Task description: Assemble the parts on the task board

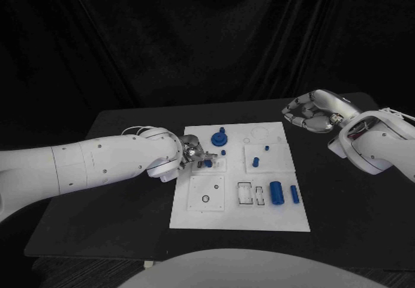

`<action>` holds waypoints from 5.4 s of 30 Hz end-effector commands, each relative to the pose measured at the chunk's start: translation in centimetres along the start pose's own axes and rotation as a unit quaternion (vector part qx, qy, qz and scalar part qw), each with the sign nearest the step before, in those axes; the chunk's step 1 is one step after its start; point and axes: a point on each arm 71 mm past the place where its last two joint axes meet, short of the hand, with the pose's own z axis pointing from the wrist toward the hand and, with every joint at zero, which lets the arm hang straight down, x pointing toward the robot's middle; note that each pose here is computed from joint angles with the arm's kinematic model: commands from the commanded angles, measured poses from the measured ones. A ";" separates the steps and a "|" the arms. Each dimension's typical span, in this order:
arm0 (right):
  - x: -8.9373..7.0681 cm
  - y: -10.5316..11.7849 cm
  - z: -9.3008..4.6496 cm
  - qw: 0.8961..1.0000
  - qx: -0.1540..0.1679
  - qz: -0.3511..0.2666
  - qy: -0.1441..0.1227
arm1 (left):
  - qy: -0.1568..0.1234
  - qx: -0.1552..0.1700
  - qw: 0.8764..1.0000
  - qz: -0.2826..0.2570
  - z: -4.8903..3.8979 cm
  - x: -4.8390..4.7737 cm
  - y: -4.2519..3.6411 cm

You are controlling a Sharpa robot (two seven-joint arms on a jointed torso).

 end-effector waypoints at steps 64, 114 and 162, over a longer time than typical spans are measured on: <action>0.3 -0.4 -0.1 1.000 0.012 0.000 0.006 | -0.081 0.075 0.994 -0.012 -1.77 -0.31 -0.11; 0.7 -0.7 -0.3 1.000 0.014 0.002 0.010 | -0.044 0.038 0.998 -0.008 -0.87 1.85 0.97; 0.8 -0.7 -0.3 1.000 0.015 0.002 0.012 | -0.016 0.028 0.999 0.006 -0.60 2.15 1.26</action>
